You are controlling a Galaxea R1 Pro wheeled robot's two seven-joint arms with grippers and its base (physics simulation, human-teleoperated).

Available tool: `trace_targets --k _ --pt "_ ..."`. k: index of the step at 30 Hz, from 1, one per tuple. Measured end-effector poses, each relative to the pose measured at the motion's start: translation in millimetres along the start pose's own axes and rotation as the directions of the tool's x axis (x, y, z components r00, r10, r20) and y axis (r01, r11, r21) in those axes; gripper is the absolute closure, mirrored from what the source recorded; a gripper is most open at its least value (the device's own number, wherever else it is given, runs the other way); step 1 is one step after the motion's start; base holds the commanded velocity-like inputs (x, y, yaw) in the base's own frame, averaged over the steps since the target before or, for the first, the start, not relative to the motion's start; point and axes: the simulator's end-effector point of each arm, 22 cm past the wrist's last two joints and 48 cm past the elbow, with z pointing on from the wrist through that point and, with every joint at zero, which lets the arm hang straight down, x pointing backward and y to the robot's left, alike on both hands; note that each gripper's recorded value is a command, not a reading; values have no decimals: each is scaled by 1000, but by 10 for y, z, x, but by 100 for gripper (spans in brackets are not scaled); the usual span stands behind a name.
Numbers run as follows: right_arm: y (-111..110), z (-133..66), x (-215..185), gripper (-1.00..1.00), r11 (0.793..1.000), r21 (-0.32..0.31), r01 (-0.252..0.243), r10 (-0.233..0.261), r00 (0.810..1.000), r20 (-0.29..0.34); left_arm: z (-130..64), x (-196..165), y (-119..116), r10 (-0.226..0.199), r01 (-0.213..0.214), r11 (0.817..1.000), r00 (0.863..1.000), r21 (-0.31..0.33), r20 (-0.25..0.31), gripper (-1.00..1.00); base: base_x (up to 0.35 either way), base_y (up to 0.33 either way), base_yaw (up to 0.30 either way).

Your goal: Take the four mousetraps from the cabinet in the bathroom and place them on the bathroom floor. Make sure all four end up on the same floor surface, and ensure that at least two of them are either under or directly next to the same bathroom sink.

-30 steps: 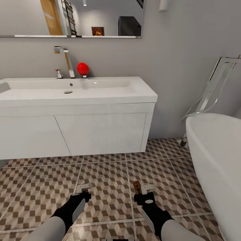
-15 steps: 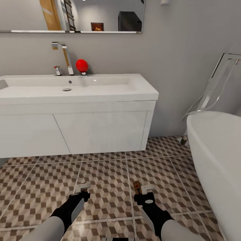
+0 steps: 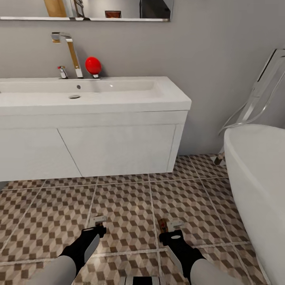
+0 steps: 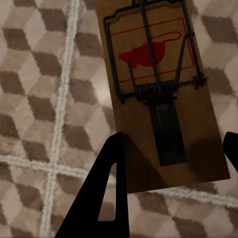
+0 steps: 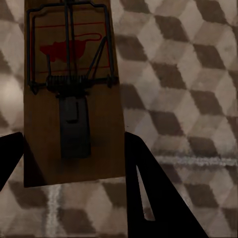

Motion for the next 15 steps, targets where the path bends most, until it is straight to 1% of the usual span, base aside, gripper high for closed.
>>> trace_targets --k 1,6,8,13,15 --pt "1 11 60 100 1000 0 5 -5 1000 -26 13 17 1 1 -1 1000 1000 -1 -3 100 0 0 0" --pt "11 60 297 100 1000 -1 17 -17 994 -108 80 114 -1 5 -5 1000 1000 -4 -21 100 0 0 0" --pt "19 78 367 100 1000 -2 20 -20 991 -130 105 152 -3 7 -7 1000 1000 -5 -29 100 0 0 0" --pt "43 131 465 100 1000 -7 18 -19 988 -150 169 253 -6 11 -12 1000 999 -7 -48 100 0 0 0" --pt "46 131 457 100 1000 -9 16 -17 989 -148 169 253 -6 12 -12 1000 999 -7 -48 100 0 0 0"
